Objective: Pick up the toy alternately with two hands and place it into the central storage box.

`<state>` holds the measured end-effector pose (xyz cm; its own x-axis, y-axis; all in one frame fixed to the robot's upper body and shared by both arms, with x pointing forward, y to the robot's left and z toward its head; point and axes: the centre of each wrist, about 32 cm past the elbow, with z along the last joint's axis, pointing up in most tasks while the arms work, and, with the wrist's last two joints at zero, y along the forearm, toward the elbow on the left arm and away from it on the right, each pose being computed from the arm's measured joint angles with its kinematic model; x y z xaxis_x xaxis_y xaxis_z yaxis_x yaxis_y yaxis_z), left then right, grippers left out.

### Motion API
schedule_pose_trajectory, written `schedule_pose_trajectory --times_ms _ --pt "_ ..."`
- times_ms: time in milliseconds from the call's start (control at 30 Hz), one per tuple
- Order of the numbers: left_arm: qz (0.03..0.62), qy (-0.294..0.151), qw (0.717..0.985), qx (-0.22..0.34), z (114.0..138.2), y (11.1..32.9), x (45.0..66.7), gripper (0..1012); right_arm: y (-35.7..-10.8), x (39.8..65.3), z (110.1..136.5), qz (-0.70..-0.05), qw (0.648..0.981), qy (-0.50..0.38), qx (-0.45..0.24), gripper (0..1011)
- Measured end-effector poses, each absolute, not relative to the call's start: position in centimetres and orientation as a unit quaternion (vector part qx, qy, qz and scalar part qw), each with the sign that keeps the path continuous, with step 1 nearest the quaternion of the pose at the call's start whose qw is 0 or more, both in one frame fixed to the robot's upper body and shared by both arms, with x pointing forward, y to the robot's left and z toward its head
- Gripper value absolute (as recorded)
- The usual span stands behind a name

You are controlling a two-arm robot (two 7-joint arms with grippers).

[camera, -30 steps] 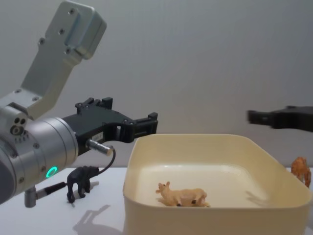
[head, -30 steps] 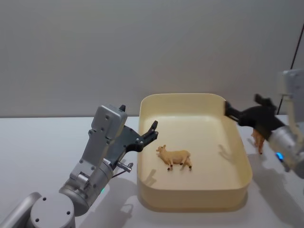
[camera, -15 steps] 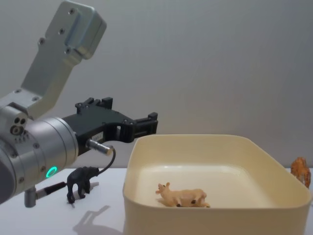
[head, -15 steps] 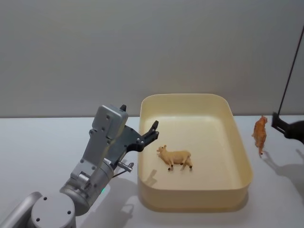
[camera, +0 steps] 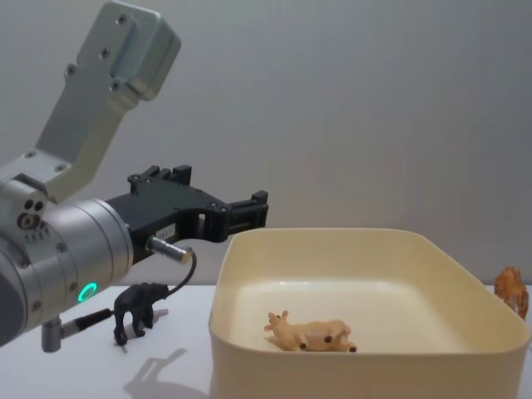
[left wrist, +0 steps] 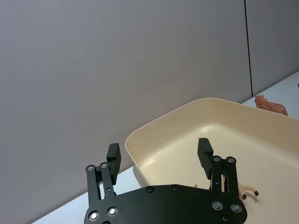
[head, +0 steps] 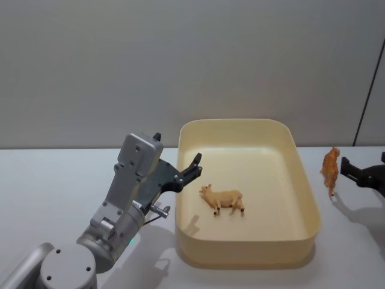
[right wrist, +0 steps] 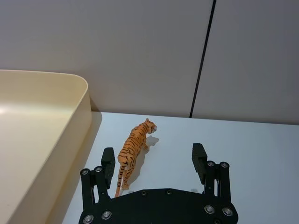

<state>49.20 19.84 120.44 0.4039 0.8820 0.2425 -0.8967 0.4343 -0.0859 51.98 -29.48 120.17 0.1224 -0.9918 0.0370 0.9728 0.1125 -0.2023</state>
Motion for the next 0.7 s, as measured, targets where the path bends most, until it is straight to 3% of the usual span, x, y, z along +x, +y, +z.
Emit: schedule_pose_trajectory --times_ms 700 --pt "0.531 -0.126 0.837 0.029 120.4 19.8 49.2 1001 -26.4 56.4 117.3 -0.658 0.74 0.058 -0.128 1001"
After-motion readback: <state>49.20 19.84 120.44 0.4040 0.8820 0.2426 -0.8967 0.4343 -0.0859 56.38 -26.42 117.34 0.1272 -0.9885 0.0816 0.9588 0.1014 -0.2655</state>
